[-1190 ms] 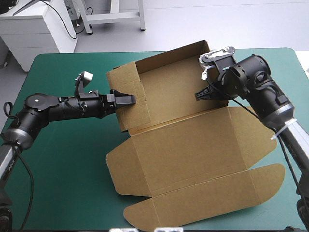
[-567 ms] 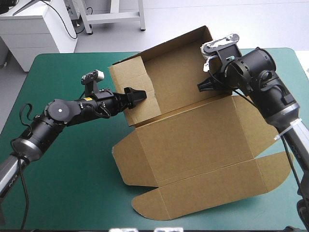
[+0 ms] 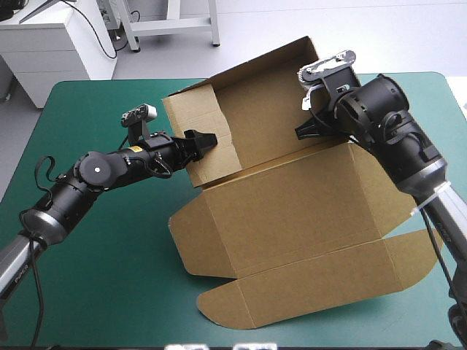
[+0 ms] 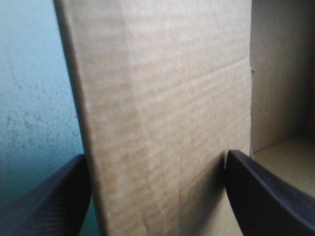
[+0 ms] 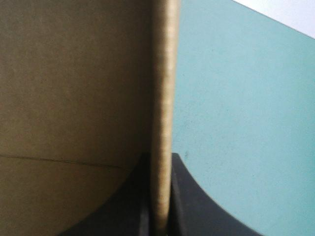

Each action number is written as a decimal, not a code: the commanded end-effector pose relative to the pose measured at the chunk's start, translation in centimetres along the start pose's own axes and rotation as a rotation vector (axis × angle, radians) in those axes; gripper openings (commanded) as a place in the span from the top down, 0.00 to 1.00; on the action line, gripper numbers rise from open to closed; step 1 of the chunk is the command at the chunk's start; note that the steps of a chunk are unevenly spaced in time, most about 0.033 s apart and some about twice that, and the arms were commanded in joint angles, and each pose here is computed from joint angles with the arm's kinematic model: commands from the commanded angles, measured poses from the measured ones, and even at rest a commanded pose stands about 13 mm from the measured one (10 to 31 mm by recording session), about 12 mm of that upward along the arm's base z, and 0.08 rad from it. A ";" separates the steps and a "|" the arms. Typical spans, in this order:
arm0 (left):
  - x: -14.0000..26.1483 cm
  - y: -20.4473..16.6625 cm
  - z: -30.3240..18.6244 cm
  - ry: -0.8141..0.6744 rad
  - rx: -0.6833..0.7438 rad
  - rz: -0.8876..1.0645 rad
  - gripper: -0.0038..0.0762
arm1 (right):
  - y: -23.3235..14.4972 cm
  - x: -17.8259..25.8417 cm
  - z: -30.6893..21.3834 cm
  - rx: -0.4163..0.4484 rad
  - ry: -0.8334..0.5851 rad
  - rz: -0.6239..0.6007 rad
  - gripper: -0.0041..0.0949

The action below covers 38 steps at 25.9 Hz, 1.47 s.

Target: Fold the box

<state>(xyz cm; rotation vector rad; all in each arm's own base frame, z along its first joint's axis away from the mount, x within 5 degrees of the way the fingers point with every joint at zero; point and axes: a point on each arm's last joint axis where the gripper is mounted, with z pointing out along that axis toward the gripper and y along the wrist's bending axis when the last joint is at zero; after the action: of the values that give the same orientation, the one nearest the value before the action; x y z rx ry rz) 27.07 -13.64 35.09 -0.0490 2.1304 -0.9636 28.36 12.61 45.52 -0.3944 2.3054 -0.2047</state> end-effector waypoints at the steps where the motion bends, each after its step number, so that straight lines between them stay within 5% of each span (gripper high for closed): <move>1: -1.3 -1.5 -1.4 -0.100 0.047 -0.023 0.30 | -0.1 -0.8 -3.4 0.073 -0.136 -0.016 0.95; 11: -1.4 -1.5 -1.4 -0.109 0.042 -0.026 0.37 | 1.6 -0.8 -4.2 0.060 -0.159 -0.044 0.95; 14: -1.3 -1.2 -1.1 -0.100 0.035 -0.030 0.53 | 1.6 -0.8 -4.2 0.058 -0.159 -0.041 0.95; 19: -0.7 -0.2 0.0 -0.086 0.016 -0.092 0.96 | 1.8 -0.7 -4.3 0.049 -0.159 -0.030 0.95; 34: -2.1 -2.1 -1.0 -0.056 0.024 0.045 0.96 | 1.5 -0.7 -4.1 0.042 -0.147 0.136 0.96; 38: -3.4 -2.6 -1.4 0.017 -0.087 0.106 0.96 | 0.6 -0.5 -3.4 -0.004 -0.102 0.194 0.96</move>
<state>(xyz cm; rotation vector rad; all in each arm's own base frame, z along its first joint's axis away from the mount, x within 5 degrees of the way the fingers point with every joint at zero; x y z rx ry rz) 28.73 -13.23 36.15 0.0062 2.1641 -0.8088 26.92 14.57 46.57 -0.2605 2.2194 -0.2100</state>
